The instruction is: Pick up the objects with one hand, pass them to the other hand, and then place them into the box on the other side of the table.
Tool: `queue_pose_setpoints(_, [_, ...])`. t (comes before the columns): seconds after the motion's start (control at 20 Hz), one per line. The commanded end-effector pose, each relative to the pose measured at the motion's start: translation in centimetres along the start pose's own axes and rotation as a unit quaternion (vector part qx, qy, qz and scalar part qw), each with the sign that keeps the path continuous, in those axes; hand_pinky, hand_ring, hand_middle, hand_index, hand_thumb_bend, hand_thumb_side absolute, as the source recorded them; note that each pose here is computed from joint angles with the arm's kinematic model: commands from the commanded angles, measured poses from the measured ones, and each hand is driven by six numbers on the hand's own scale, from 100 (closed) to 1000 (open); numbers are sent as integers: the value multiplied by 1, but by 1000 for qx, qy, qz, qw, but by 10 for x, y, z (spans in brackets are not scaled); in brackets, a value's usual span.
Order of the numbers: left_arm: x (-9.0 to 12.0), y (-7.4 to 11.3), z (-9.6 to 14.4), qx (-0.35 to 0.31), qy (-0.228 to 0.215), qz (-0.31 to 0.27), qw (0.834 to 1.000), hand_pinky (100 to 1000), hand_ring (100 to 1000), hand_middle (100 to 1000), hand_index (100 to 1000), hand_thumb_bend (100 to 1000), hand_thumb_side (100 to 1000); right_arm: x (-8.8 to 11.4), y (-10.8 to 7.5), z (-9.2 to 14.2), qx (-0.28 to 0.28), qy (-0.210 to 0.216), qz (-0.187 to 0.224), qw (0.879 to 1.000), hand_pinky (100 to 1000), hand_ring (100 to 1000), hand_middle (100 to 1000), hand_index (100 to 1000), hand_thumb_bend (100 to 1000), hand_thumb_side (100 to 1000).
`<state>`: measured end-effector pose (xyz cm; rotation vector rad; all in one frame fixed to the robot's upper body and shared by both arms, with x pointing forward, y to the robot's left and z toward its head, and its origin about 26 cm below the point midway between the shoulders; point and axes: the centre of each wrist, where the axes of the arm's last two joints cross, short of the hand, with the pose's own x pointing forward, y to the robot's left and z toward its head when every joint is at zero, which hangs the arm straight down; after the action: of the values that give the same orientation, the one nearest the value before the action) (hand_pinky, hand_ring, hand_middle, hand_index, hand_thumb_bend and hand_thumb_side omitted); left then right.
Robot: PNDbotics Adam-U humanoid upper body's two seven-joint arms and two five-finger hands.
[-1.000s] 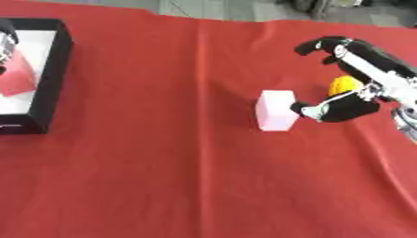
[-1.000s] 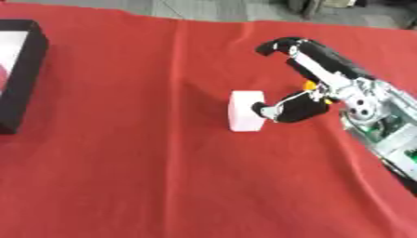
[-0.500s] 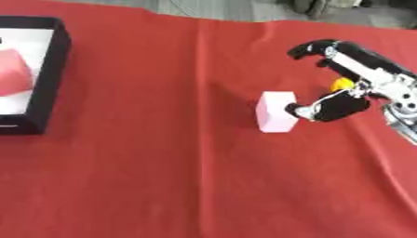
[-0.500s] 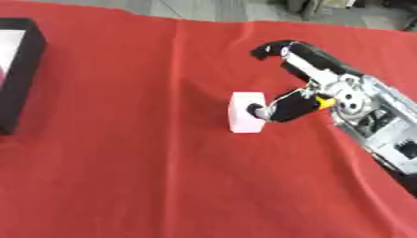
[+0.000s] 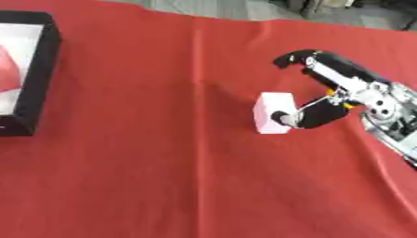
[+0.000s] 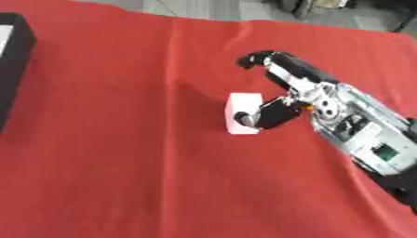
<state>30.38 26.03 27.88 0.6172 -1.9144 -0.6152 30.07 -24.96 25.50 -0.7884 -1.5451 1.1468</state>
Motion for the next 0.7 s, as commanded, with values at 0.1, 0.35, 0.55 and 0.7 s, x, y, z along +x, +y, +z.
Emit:
queue_pose_setpoints(0.1, [5, 6, 1, 10, -5, -15, 1000, 721, 770, 789, 787, 100, 645, -3, -12, 4, -16, 20, 14, 1000, 882, 956, 836, 875, 340, 100])
queue_pose_setpoints(0.35, [4, 6, 1, 11, 0, -15, 1000, 721, 770, 787, 786, 100, 644, -5, -13, 5, -20, 38, 3, 999, 879, 954, 837, 884, 348, 100])
queue_pose_setpoints(0.55, [3, 5, 2, 9, 3, -15, 1000, 721, 770, 785, 784, 100, 646, -5, -12, 5, -9, 37, -2, 999, 887, 960, 836, 894, 367, 100])
queue_pose_setpoints(0.7, [3, 4, 2, 10, 6, -14, 1000, 720, 769, 783, 782, 100, 650, -6, -10, 5, 5, 28, 2, 1000, 907, 968, 842, 906, 408, 100])
